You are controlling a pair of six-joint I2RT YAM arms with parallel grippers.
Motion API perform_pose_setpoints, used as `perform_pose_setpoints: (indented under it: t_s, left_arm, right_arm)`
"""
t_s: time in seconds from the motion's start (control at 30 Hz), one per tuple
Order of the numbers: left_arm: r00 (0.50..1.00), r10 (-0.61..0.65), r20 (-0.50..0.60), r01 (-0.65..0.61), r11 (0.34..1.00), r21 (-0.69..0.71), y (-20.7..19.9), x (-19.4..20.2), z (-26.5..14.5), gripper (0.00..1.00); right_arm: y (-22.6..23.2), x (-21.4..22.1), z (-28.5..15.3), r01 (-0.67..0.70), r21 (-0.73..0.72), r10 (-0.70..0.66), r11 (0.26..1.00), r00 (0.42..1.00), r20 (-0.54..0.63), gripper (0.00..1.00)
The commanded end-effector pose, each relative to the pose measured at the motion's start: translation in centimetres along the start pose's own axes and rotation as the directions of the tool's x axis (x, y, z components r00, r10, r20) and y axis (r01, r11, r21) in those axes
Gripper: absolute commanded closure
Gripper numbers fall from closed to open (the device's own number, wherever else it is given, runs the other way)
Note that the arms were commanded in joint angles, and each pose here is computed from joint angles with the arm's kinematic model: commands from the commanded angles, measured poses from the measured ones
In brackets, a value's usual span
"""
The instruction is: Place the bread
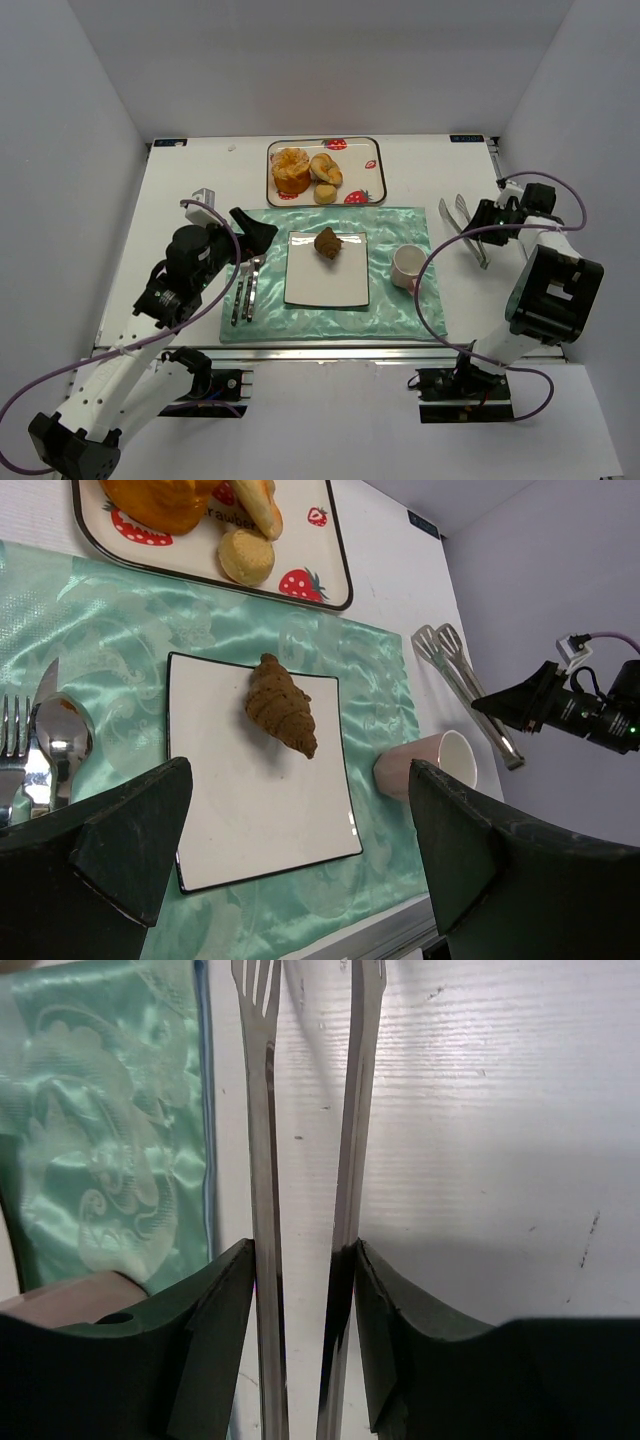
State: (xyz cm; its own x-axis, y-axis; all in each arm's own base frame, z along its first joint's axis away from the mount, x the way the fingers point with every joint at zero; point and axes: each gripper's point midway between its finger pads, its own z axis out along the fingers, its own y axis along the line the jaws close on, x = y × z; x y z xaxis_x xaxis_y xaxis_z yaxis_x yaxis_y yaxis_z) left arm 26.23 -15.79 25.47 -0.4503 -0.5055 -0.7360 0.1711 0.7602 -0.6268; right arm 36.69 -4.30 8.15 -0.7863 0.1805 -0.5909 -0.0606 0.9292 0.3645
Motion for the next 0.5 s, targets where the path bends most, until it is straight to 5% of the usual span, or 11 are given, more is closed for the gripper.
perform_pose_setpoints:
  t_s: [0.0, 0.2, 0.47]
  left_arm:
    - [1.0, 0.01, -0.001, -0.01, 1.0, 0.025, -0.4, 0.1, -0.1, 0.02]
    - [1.0, 0.005, 0.003, -0.005, 1.0, 0.018, -0.2, 0.1, -0.5, 0.02]
    - [1.0, 0.002, 0.005, -0.002, 1.0, 0.018, -0.2, 0.1, -0.7, 0.02]
  right_arm:
    - [-0.8, -2.6, -1.0, 0.103, 0.082, -0.114, 0.991, 0.985, 0.132, 0.52]
    - [-3.3, -0.8, 0.2, 0.098, 0.186, -0.123, 0.978, 0.984, 0.127, 0.51]
    - [-5.7, 3.0, 2.9, 0.112, 0.213, -0.112, 0.971, 0.994, -0.01, 0.37]
